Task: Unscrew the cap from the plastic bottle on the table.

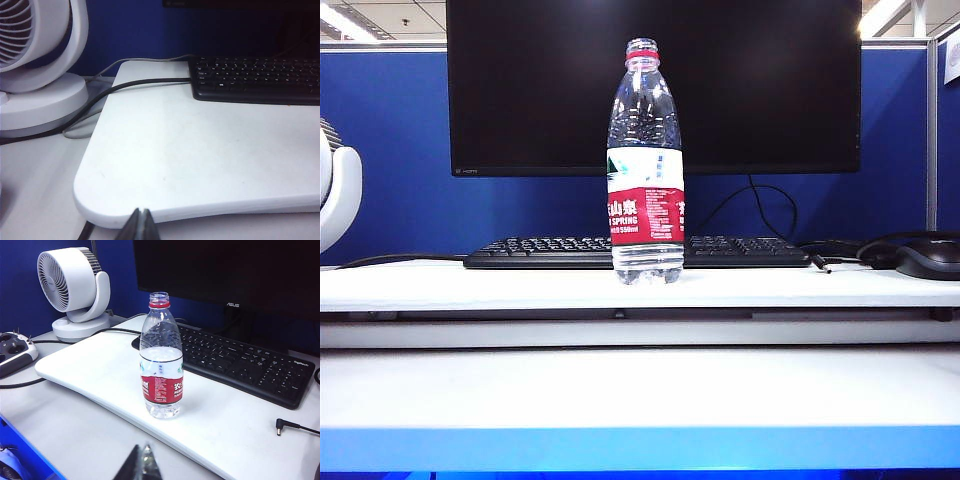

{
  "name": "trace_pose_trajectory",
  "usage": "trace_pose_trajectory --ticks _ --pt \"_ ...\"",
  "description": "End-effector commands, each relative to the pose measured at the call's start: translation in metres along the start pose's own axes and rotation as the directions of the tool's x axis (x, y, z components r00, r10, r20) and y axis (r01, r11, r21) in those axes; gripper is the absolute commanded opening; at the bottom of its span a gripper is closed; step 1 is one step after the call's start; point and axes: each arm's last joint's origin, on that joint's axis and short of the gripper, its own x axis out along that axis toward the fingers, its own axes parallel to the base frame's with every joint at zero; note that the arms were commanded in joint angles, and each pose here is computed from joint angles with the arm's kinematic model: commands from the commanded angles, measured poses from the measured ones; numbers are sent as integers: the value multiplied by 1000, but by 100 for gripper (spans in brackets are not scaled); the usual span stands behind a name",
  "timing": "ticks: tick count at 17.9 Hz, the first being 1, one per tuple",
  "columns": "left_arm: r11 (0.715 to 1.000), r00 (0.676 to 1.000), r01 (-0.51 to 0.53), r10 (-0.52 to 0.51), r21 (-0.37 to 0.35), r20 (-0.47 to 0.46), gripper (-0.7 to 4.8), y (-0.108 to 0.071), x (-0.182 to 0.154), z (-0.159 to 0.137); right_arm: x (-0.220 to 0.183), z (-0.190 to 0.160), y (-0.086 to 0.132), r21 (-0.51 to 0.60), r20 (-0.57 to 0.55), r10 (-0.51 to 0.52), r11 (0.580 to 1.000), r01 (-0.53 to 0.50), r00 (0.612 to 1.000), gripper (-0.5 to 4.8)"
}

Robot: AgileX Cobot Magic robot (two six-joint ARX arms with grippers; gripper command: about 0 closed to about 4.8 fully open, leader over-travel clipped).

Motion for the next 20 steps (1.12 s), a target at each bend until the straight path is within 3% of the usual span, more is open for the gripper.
trace_pose_trajectory --ticks 1,14,15,17,20 --pt "1000 1000 5 -6 7 19 -3 0 0 2 -1 3 0 -3 19 1 1000 -1 1000 -1" --pt "1000 1000 5 -6 7 19 -3 0 0 2 -1 2 0 -13 11 -2 1000 2 1000 -1" --pt "1000 1000 5 -6 7 19 -3 0 0 2 -2 0 -1 -30 -4 -29 999 29 1000 -1" --pt "1000 1000 5 -6 7 19 -3 0 0 2 -5 -8 -8 -35 -39 -197 980 195 980 -1" --pt "1000 1000 8 -8 7 19 -3 0 0 2 -2 -33 -24 -12 14 -484 875 484 875 -1"
